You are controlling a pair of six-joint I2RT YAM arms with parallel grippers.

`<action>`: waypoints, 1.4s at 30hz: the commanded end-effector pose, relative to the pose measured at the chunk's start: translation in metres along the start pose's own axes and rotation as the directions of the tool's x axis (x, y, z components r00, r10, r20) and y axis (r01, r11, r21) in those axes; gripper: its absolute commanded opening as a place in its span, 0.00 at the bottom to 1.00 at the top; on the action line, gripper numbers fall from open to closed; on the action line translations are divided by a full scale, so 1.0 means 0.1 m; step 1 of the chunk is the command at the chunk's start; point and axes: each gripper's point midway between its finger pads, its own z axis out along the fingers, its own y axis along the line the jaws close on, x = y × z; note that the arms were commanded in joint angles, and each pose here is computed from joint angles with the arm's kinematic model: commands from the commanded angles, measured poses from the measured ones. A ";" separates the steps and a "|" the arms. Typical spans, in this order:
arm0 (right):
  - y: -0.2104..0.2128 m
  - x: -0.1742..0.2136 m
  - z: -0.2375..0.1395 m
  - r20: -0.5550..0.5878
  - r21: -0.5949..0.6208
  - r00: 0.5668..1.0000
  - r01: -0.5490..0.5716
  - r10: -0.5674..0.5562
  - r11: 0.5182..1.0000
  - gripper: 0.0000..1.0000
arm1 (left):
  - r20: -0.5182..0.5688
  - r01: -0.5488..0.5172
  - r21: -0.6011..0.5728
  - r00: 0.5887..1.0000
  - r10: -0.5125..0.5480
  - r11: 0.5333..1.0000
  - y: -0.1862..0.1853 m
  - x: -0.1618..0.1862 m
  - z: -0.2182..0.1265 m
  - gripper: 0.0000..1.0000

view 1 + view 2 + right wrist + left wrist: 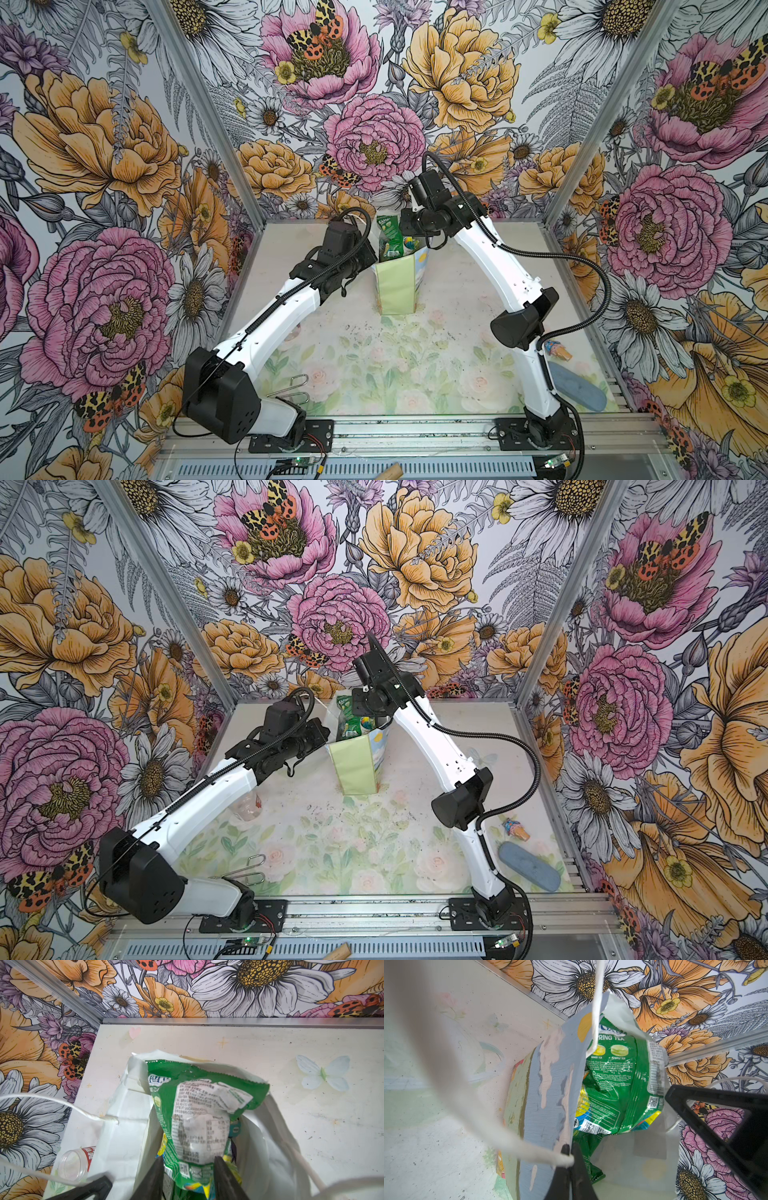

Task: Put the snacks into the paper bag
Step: 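Lower the green candy bag into the paper bag with the right gripper, then release the bag rim with the left gripper while the right pushes candy down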

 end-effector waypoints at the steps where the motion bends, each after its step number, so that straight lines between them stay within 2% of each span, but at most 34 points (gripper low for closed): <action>1: 0.05 -0.24 -0.24 0.090 -0.042 0.996 0.000 0.004 0.999 0.39 | 0.002 0.003 0.018 1.000 -0.003 1.000 -0.06 -0.01 -0.02 0.00; 8: 0.02 -0.23 -0.07 0.072 -0.049 0.997 -0.013 0.016 0.999 0.35 | 0.004 0.000 0.017 1.000 -0.001 1.000 -0.05 -0.02 -0.02 0.00; 15: 0.08 -0.01 0.26 -0.023 -0.079 1.000 -0.009 0.008 0.997 0.23 | 0.003 0.000 0.016 1.000 0.000 1.000 -0.05 -0.02 -0.02 0.00; 25: 0.02 0.34 0.56 -0.137 -0.046 0.991 -0.009 0.003 0.999 0.20 | 0.005 0.004 0.009 1.000 -0.004 1.000 0.00 -0.03 -0.02 0.00; 32: 0.02 0.44 0.56 -0.167 -0.044 0.986 -0.001 -0.006 0.999 0.19 | 0.002 0.007 0.008 1.000 -0.007 1.000 0.02 -0.03 0.00 0.00; 37: 0.08 0.31 0.33 -0.121 -0.070 0.993 0.007 -0.016 0.998 0.19 | 0.001 0.006 0.019 1.000 -0.006 1.000 -0.01 -0.03 -0.03 0.00; 38: 0.10 0.27 0.28 -0.109 -0.080 0.994 0.010 -0.018 0.997 0.20 | 0.002 0.005 0.022 1.000 -0.005 1.000 -0.02 -0.04 -0.04 0.01; 39: 0.12 0.23 0.21 -0.095 -0.091 0.995 0.012 -0.021 0.996 0.20 | 0.006 0.003 0.030 1.000 -0.003 1.000 -0.04 -0.06 -0.06 0.08; 42: 0.21 0.14 0.03 -0.060 -0.132 0.998 0.022 -0.030 0.991 0.21 | 0.020 -0.018 0.060 1.000 0.017 0.998 -0.16 -0.10 -0.13 0.35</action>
